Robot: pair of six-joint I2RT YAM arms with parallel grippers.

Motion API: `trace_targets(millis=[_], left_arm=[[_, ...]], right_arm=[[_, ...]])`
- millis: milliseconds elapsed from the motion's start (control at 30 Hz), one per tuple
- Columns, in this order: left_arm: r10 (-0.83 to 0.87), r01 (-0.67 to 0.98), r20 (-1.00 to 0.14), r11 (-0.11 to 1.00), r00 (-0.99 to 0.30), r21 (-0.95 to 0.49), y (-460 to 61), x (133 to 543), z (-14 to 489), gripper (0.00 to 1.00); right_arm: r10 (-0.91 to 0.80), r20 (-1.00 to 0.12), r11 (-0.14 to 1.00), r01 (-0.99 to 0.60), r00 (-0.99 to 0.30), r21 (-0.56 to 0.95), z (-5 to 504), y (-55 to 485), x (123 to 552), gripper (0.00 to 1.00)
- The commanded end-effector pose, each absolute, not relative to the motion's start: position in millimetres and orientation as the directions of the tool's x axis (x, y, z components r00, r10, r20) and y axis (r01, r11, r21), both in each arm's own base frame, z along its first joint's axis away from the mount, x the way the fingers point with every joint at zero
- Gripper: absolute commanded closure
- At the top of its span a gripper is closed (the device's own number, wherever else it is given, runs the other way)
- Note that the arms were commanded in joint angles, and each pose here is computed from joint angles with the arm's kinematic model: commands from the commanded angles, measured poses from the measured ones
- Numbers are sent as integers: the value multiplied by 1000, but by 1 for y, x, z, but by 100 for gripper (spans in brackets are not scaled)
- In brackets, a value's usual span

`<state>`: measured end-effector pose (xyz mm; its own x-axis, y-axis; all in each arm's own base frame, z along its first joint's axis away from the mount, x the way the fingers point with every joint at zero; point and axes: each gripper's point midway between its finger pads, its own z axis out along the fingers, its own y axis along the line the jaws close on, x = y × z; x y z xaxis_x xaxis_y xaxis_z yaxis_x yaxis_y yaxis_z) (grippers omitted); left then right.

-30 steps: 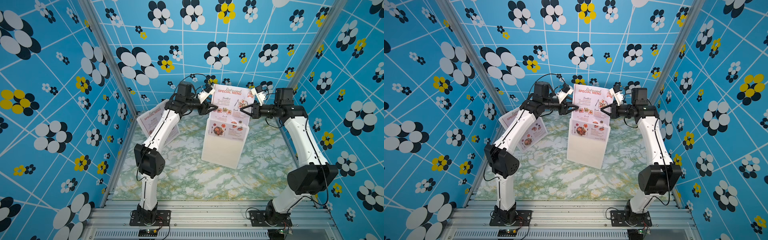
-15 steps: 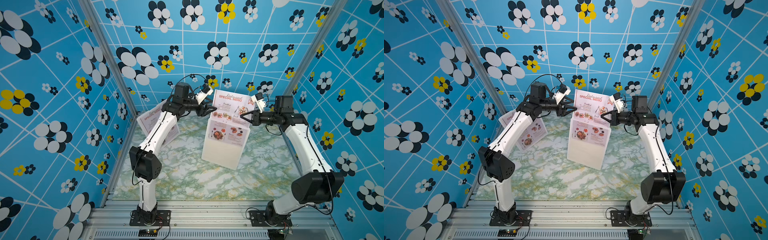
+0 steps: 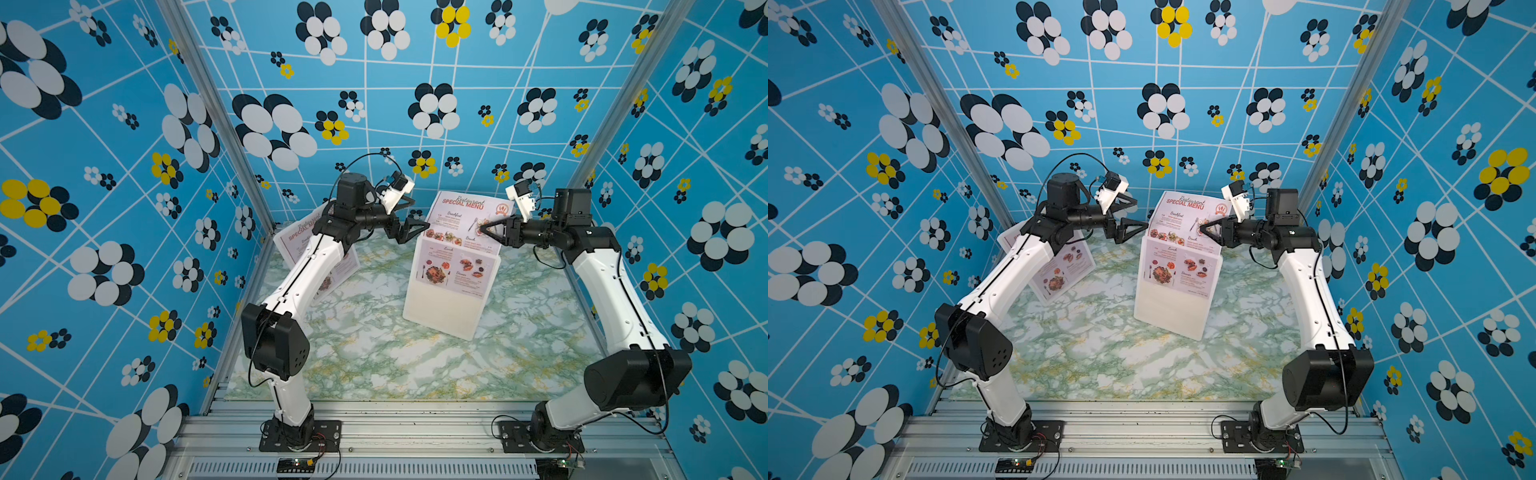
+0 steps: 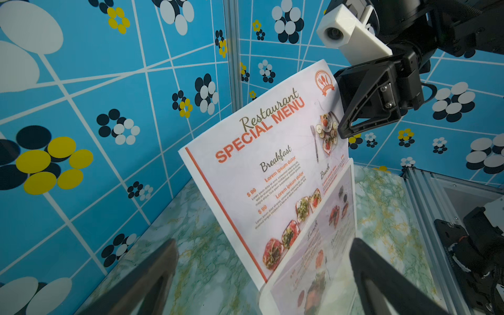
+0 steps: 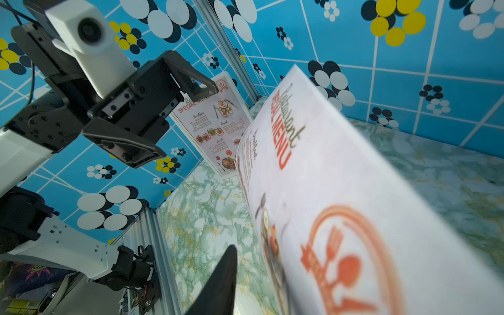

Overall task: Insert the menus into the narrow rack
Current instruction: Insert the menu into the narrow rack.

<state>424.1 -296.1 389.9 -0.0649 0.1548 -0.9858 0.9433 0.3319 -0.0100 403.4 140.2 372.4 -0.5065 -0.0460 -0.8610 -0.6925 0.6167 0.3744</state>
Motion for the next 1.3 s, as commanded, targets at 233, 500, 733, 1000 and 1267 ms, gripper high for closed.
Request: trace_targets(millis=[233, 500, 733, 1000, 1267], left_arm=[[97, 930, -995, 367, -37, 1, -275, 419, 405, 1], [87, 930, -995, 366, -43, -8, -274, 419, 402, 1], [83, 932, -995, 363, -49, -16, -273, 417, 400, 0], [76, 933, -996, 360, -53, -22, -273, 416, 398, 0], [69, 936, -996, 351, -60, -32, -273, 411, 398, 1]], right_arm=[[-60, -854, 625, -687, -516, 371, 374, 137, 406, 90], [-64, -844, 625, -681, -533, 382, 364, 137, 401, 99], [-66, -837, 636, -669, -543, 385, 355, 135, 397, 99], [-53, -828, 638, -657, -558, 402, 345, 135, 389, 96], [-39, -804, 647, -629, -593, 432, 324, 135, 381, 94]])
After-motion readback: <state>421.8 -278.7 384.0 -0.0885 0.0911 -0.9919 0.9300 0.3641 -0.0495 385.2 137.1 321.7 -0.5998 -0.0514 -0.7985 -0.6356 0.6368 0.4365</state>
